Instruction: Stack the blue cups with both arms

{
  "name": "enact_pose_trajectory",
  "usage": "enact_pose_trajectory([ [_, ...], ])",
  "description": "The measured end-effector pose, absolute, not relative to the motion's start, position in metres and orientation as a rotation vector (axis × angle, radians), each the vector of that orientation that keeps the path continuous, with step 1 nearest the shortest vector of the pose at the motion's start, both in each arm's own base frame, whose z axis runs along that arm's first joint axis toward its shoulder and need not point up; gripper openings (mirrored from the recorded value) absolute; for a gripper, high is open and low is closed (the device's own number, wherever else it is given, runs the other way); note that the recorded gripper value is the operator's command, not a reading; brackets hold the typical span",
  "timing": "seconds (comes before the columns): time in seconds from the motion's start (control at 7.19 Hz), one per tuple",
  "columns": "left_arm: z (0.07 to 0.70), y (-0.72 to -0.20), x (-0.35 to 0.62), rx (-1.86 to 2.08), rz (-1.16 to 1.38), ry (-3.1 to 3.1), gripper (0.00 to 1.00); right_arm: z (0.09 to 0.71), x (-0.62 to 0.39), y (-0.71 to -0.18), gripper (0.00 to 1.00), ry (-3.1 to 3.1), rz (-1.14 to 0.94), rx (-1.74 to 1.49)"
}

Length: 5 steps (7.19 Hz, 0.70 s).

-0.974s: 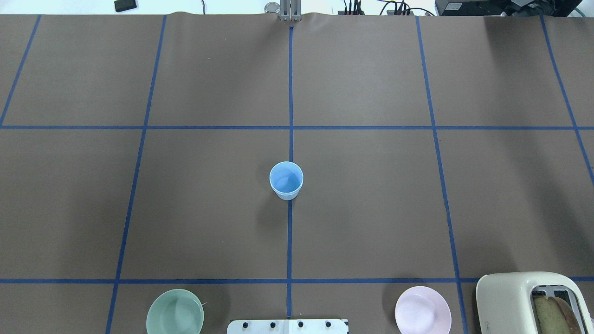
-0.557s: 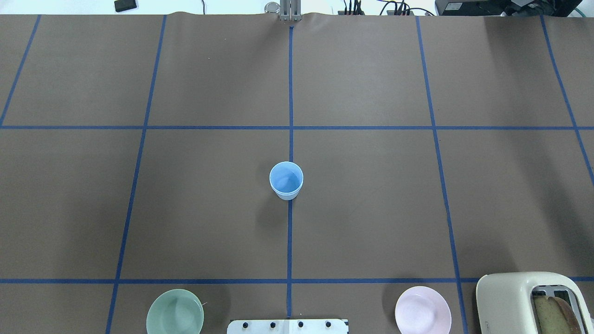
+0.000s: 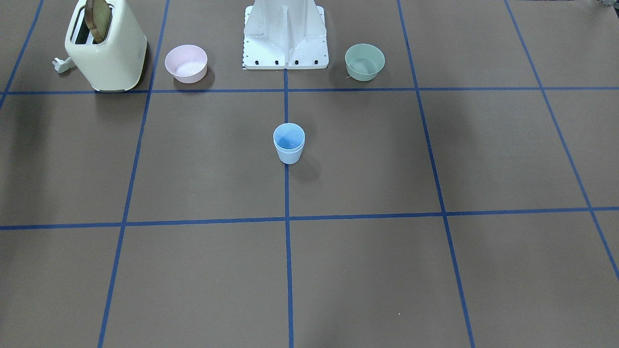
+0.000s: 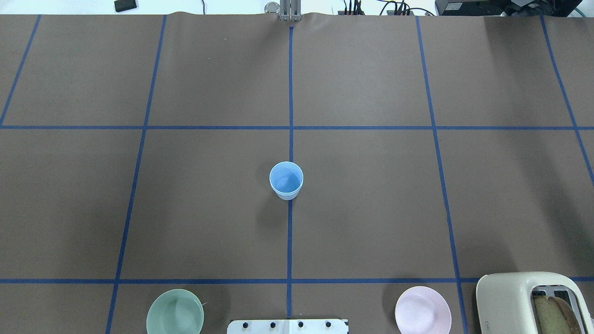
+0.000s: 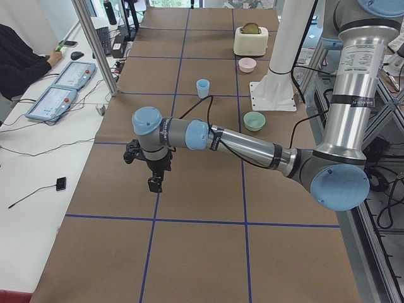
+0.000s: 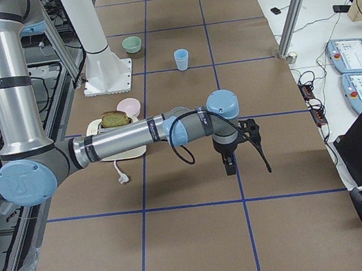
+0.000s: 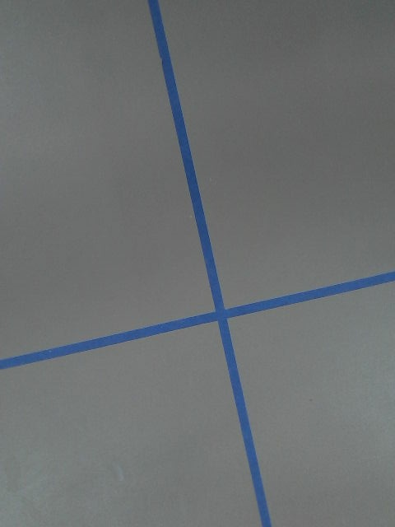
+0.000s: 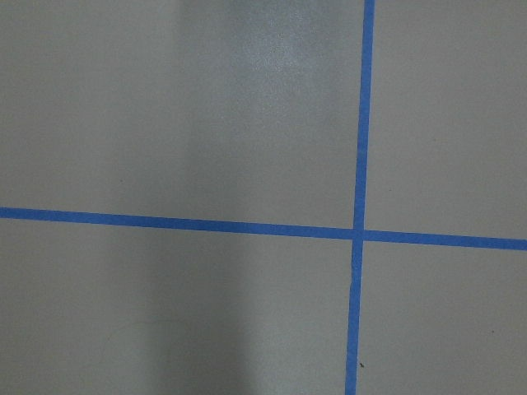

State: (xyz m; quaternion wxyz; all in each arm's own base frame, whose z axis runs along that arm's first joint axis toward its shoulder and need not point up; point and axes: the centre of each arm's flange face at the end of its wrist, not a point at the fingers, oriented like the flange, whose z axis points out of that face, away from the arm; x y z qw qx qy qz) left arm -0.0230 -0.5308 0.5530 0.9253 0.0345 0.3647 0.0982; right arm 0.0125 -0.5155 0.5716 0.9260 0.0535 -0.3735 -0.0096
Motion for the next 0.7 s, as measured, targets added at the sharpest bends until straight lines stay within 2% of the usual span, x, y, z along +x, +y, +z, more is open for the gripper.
enact_pose_trajectory([
  [0.42,0.611,-0.487,-0.027,-0.003,0.199,0.751,0.99,0.571,0.012,-0.514,1.0,-0.769,-0.022,0.11],
  [0.7,0.62,-0.479,-0.028,-0.014,0.201,0.752,0.99,0.571,0.012,-0.514,1.0,-0.768,-0.022,0.111],
])
